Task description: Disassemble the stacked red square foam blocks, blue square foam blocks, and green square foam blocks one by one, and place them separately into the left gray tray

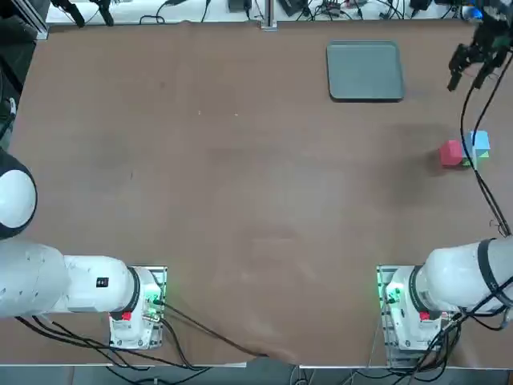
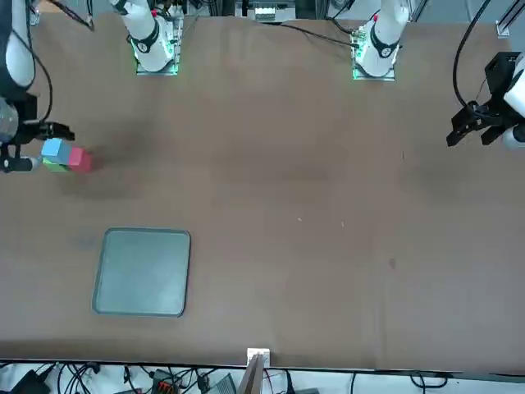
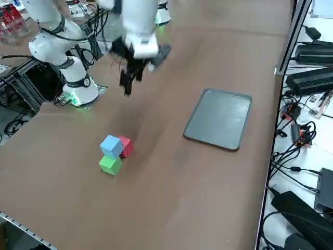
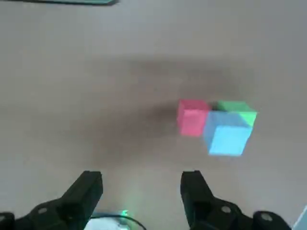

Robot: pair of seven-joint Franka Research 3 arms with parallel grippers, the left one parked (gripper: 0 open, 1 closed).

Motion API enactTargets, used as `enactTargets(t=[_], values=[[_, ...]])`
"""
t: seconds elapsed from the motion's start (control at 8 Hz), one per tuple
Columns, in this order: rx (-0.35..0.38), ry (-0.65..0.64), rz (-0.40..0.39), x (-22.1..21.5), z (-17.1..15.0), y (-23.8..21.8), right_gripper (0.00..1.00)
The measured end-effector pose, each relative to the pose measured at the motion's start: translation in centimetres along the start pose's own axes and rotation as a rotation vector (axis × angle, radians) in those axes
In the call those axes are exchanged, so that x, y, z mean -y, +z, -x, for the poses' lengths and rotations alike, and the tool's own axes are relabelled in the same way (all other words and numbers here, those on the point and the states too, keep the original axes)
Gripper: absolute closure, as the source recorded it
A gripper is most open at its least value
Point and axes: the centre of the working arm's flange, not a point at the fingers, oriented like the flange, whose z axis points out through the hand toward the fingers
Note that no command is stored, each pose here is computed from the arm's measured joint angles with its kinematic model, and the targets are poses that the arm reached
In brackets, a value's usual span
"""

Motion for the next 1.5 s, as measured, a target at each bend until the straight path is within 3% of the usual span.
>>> enactTargets(t=[0.38,0.88,1.5], values=[[-0.131,0.041,-0.005,-10.5,3.5,8.1,0.00],[-0.198,0.046,0.014,-10.5,4.0,11.9,0.00],[-0.225,0.079,0.016,-11.6,4.8,15.0,0.00]])
